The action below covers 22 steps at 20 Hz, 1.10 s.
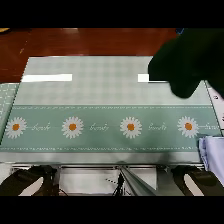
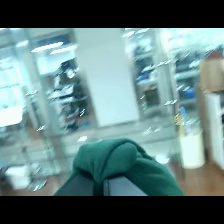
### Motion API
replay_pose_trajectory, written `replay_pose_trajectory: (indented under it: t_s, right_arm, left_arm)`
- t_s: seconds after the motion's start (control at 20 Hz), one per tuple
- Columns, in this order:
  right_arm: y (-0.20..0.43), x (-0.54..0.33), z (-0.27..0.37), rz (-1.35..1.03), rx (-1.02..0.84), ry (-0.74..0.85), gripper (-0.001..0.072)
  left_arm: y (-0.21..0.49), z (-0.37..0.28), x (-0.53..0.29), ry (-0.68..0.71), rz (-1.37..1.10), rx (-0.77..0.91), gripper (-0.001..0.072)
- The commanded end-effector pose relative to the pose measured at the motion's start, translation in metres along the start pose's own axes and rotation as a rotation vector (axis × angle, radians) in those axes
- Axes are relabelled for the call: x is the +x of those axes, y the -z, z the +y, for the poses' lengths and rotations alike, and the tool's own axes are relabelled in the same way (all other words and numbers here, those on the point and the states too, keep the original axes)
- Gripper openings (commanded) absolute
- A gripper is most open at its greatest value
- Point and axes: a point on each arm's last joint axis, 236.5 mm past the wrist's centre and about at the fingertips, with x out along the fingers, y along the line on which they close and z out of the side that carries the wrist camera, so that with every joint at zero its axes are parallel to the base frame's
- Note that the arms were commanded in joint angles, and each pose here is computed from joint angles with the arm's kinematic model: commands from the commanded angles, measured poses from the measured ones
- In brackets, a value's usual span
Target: Fold the shirts.
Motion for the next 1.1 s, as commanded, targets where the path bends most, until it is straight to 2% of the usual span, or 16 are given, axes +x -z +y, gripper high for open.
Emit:
replay_pose_trajectory:
  t_s: [0.0, 0.1, 0.2, 0.45, 0.65, 0.75, 0.8, 0.85, 0.9, 1.05]
  right_arm:
    - [0.043, -0.024, 0.008, 0.213, -0.012, -0.015, 0.0018]
    - [0.091, -0.018, 0.017, 0.386, -0.088, -0.061, 0.0018]
    - [0.149, -0.009, 0.047, 0.569, -0.088, -0.171, 0.0018]
    - [0.31, -0.008, 0.173, 0.922, -0.136, -0.475, 0.0018]
    - [0.431, -0.043, 0.243, 1.129, -0.181, -0.596, 0.002]
    - [0.467, -0.053, 0.259, 1.166, -0.191, -0.62, 0.0023]
    - [0.475, -0.052, 0.259, 1.168, -0.199, -0.618, 0.0081]
    - [0.476, -0.045, 0.254, 1.151, -0.221, -0.605, 0.0309]
    - [0.471, -0.035, 0.244, 1.13, -0.245, -0.587, 0.0466]
    - [0.426, 0.004, 0.183, 1.054, -0.316, -0.46, 0.0487]
  left_arm:
    - [0.016, -0.006, -0.035, 0.007, 0.044, 0.007, 0.0716]
    - [0.038, -0.007, -0.03, 0.014, 0.14, 0.002, 0.0716]
    - [0.056, -0.012, -0.022, 0.04, 0.209, -0.004, 0.0716]
    - [0.096, -0.02, 0.003, 0.092, 0.349, -0.028, 0.0716]
    - [0.137, -0.02, 0.008, 0.097, 0.505, -0.036, 0.0715]
    - [0.149, -0.018, 0.014, 0.095, 0.541, -0.041, 0.0714]
    - [0.155, -0.017, 0.017, 0.09, 0.558, -0.044, 0.0715]
    - [0.161, -0.016, 0.021, 0.087, 0.576, -0.047, 0.0714]
    - [0.169, -0.015, 0.025, 0.087, 0.597, -0.052, 0.0715]
    - [0.198, -0.013, 0.046, 0.086, 0.656, -0.072, 0.0715]
